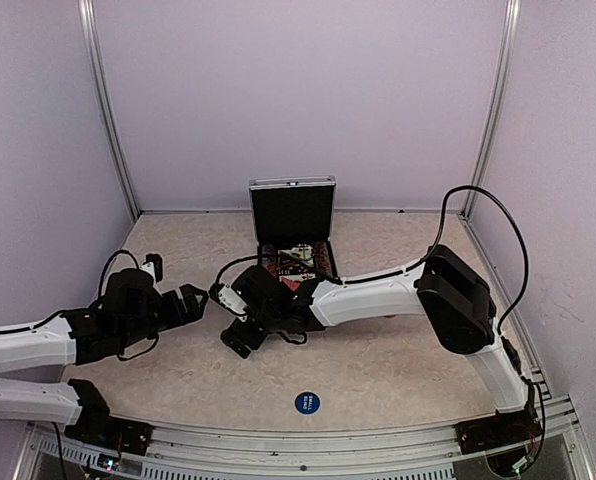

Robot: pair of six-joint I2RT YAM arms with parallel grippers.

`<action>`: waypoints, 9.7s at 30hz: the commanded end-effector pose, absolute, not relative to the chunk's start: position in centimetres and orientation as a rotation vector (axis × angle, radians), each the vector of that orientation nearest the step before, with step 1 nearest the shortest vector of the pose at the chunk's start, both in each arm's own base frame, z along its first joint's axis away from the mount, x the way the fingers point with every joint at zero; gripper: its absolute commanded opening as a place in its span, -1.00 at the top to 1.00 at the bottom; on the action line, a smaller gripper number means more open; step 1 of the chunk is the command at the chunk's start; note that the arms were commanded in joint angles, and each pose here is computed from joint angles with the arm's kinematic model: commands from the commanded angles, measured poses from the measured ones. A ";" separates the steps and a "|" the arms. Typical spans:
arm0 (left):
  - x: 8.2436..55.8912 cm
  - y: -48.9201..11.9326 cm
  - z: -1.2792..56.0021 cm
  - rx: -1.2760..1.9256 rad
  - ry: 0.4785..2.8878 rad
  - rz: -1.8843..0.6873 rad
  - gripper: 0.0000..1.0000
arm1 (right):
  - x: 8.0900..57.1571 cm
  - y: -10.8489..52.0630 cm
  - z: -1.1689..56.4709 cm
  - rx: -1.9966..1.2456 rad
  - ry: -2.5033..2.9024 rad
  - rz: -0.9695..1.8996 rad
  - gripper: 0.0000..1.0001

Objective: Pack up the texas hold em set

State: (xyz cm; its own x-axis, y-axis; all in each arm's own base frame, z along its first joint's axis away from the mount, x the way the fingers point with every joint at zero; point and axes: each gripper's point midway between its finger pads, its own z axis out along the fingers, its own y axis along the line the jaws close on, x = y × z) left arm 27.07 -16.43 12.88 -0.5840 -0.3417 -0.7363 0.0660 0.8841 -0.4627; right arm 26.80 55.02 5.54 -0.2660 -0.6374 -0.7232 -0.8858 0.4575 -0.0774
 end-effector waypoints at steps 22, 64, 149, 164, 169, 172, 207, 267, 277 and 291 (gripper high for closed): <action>26.9 -15.2 11.9 -0.249 2.131 -0.524 -0.98 | 26.3 55.8 -0.5 -1.338 2.099 0.453 -0.84; 25.7 -14.9 11.3 -0.300 2.160 -0.574 -0.98 | 24.8 53.4 -2.9 -1.342 2.239 0.483 0.19; 23.5 -31.2 9.3 0.153 2.101 -1.516 -0.26 | 20.4 48.3 11.5 -1.324 1.727 0.672 0.17; 22.5 -31.6 8.9 0.117 2.088 -1.675 0.00 | 20.7 48.1 11.4 -1.311 1.726 0.644 0.16; 22.4 -31.7 8.8 0.118 2.086 -1.697 0.12 | 20.9 48.0 11.4 -1.306 1.728 0.635 0.15; 22.3 -31.8 8.8 0.123 2.086 -1.708 0.40 | 20.8 48.0 11.5 -1.306 1.726 0.633 0.14; 25.5 -29.9 11.9 0.300 2.094 -1.202 1.00 | 20.0 44.0 18.2 -1.198 1.664 0.645 -1.00; 33.7 -33.5 18.1 1.116 1.793 -0.401 1.00 | 26.1 30.4 17.4 -0.714 1.929 0.294 -1.00; 34.2 -34.7 13.6 1.502 1.660 -0.174 1.00 | 25.4 28.6 17.4 -0.668 1.944 0.312 -1.00; 35.3 -33.8 8.5 1.625 1.766 -0.213 1.00 | 25.3 27.9 16.9 -0.666 1.952 0.297 -0.99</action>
State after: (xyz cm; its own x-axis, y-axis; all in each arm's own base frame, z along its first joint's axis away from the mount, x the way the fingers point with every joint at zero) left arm 35.60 -33.39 7.54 0.0143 0.8189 -0.5738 0.9099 0.2273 0.3470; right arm 25.13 28.90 16.76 -0.3316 -0.3394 -0.8802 -0.5963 0.7985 -0.0833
